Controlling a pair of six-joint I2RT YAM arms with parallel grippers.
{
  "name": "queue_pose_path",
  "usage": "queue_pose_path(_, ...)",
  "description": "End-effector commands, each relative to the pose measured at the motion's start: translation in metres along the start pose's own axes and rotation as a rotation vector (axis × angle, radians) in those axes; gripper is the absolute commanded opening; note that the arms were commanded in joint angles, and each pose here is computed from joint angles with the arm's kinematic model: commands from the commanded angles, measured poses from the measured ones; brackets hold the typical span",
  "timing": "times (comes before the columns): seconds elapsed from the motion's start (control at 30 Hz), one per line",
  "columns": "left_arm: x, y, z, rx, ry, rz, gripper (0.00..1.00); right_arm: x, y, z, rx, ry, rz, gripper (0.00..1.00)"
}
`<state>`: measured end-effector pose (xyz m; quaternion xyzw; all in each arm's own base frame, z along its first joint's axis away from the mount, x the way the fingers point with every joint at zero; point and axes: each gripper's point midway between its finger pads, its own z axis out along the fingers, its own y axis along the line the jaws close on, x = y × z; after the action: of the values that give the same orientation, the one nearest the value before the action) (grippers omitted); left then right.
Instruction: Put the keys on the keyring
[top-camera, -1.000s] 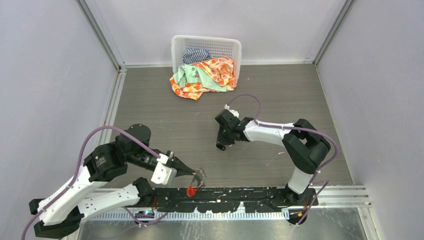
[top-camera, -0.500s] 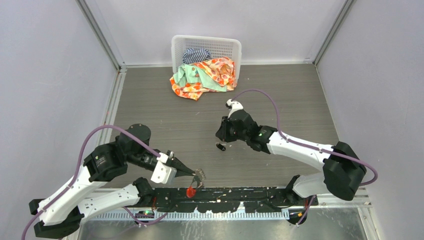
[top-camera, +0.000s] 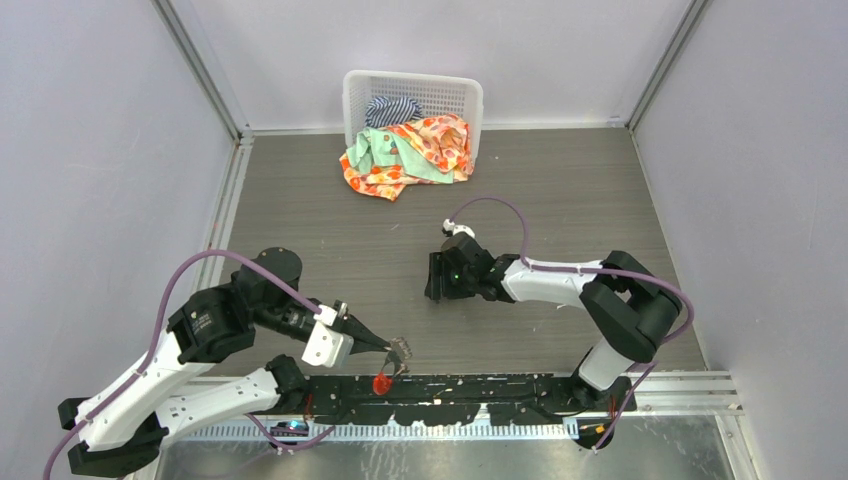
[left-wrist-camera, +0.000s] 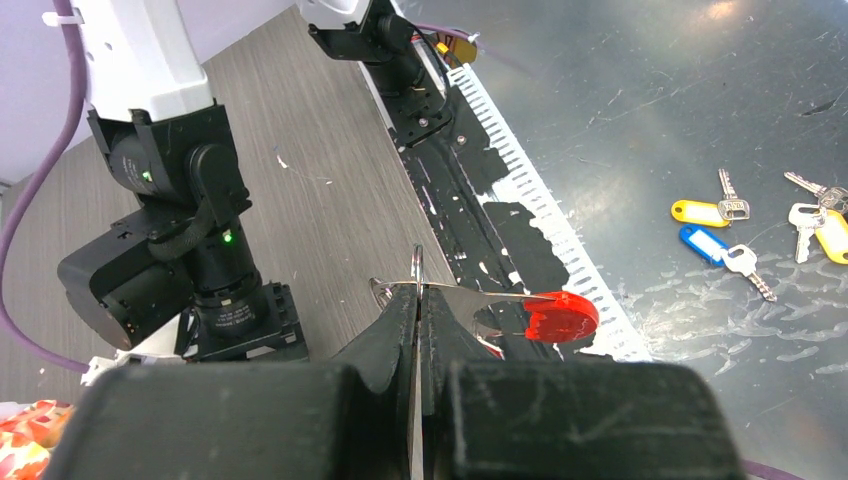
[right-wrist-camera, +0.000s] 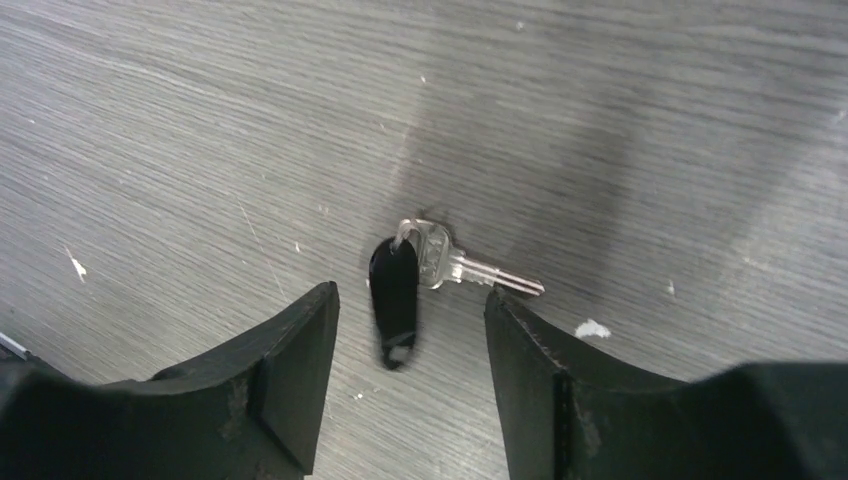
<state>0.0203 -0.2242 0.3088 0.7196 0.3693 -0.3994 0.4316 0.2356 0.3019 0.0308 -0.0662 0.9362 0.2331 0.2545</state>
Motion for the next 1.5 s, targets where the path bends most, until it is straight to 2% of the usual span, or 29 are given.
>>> queue_pose_path(0.0, -0.018, 0.008, -0.002, -0.019, -0.054, 0.048, 0.00, -0.022, 0.017, 0.006, -0.038, -0.063, -0.028, 0.59)
queue_pose_path(0.4, -0.016, 0.008, -0.001, -0.020, -0.053, 0.048, 0.00, -0.037, 0.013, 0.003, 0.022, -0.081, -0.088, 0.52)
queue_pose_path(0.57, -0.016, 0.007, -0.002, -0.023, -0.052, 0.049, 0.00, -0.035, 0.010, 0.006, 0.046, -0.066, -0.075, 0.45)
queue_pose_path(1.13, -0.017, 0.007, -0.004, -0.035, -0.057, 0.052, 0.00, -0.027, 0.010, 0.018, 0.052, -0.032, -0.029, 0.41)
queue_pose_path(1.47, -0.017, 0.007, -0.005, -0.040, -0.058, 0.055, 0.00, -0.021, 0.008, 0.020, 0.052, -0.007, -0.026, 0.18)
